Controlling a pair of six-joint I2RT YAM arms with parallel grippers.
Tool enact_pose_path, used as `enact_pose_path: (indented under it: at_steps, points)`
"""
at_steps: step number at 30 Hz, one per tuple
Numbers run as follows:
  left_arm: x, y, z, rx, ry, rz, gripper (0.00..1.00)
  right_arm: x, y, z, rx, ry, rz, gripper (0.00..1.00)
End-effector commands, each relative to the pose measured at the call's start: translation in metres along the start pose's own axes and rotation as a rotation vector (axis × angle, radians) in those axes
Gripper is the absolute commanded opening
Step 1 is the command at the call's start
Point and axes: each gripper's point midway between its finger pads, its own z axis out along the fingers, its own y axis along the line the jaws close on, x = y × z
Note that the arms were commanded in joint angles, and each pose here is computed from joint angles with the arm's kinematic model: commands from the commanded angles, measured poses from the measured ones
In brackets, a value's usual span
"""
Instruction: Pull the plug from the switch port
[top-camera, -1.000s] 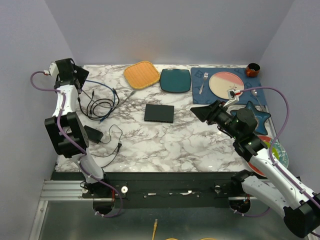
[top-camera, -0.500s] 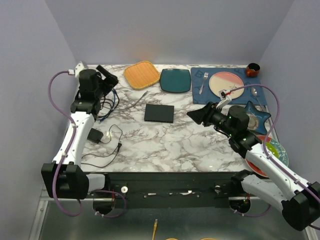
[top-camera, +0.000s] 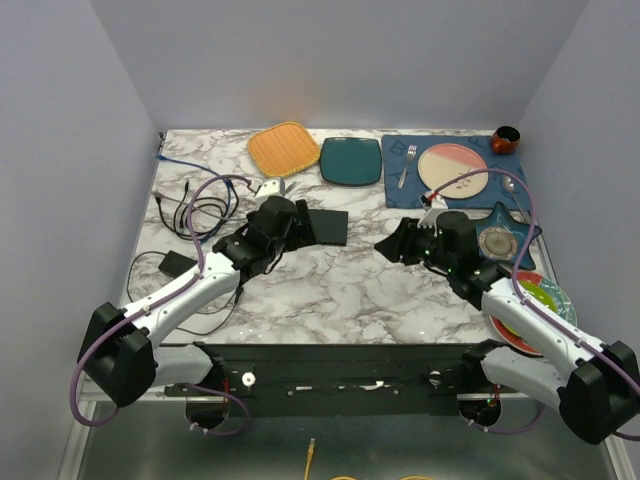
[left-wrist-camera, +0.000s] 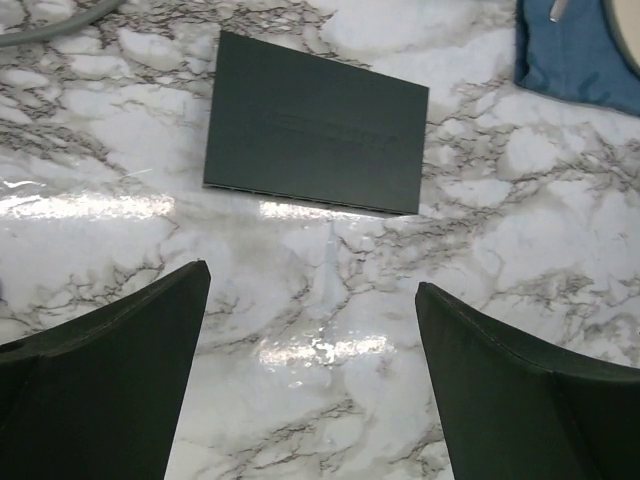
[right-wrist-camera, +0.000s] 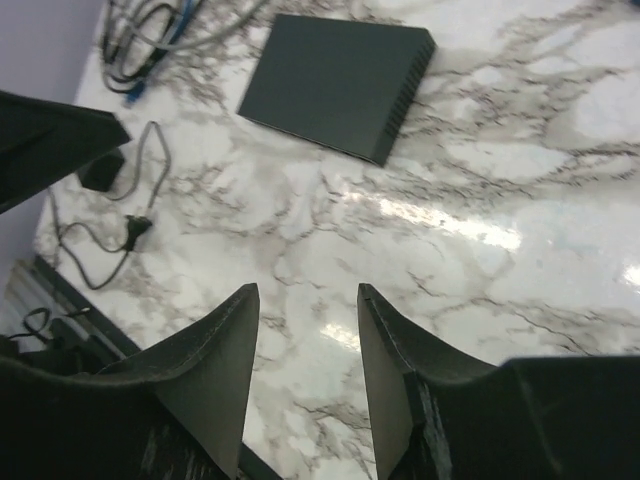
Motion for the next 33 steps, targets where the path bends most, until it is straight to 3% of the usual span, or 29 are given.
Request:
enact_pose_path:
  at_steps: [1,5,10,13,17,18,20,27,33]
  points:
    - [-0.021,0.034,0.015,-0.164,-0.068,-0.057,0.99,0.009,-0.033,0.023,0.178,0.085,0.004,0.53]
    - [-0.032,0.054,0.056,-0.195,0.035,-0.187,0.98,0.014,-0.024,0.067,0.135,0.162,0.137,0.46]
    - [-0.032,0.073,0.104,-0.213,0.098,-0.253,0.80,0.012,-0.030,0.105,0.160,0.197,0.182,0.27]
    - [-0.022,0.085,0.122,-0.232,0.121,-0.276,0.64,0.014,-0.043,0.122,0.209,0.209,0.189,0.17]
    - [-0.007,0.093,0.135,-0.237,0.157,-0.294,0.25,0.021,-0.060,0.136,0.255,0.240,0.197,0.09]
    - [-0.001,0.094,0.139,-0.235,0.170,-0.294,0.22,0.021,-0.062,0.138,0.257,0.247,0.205,0.08]
    - [0.006,0.097,0.142,-0.241,0.187,-0.298,0.17,0.025,-0.067,0.145,0.268,0.262,0.207,0.07]
    - [0.028,0.095,0.158,-0.227,0.248,-0.325,0.17,0.030,-0.076,0.174,0.283,0.306,0.211,0.06]
    - [0.046,0.060,0.164,-0.149,0.290,-0.286,0.21,0.036,-0.070,0.190,0.238,0.336,0.242,0.06]
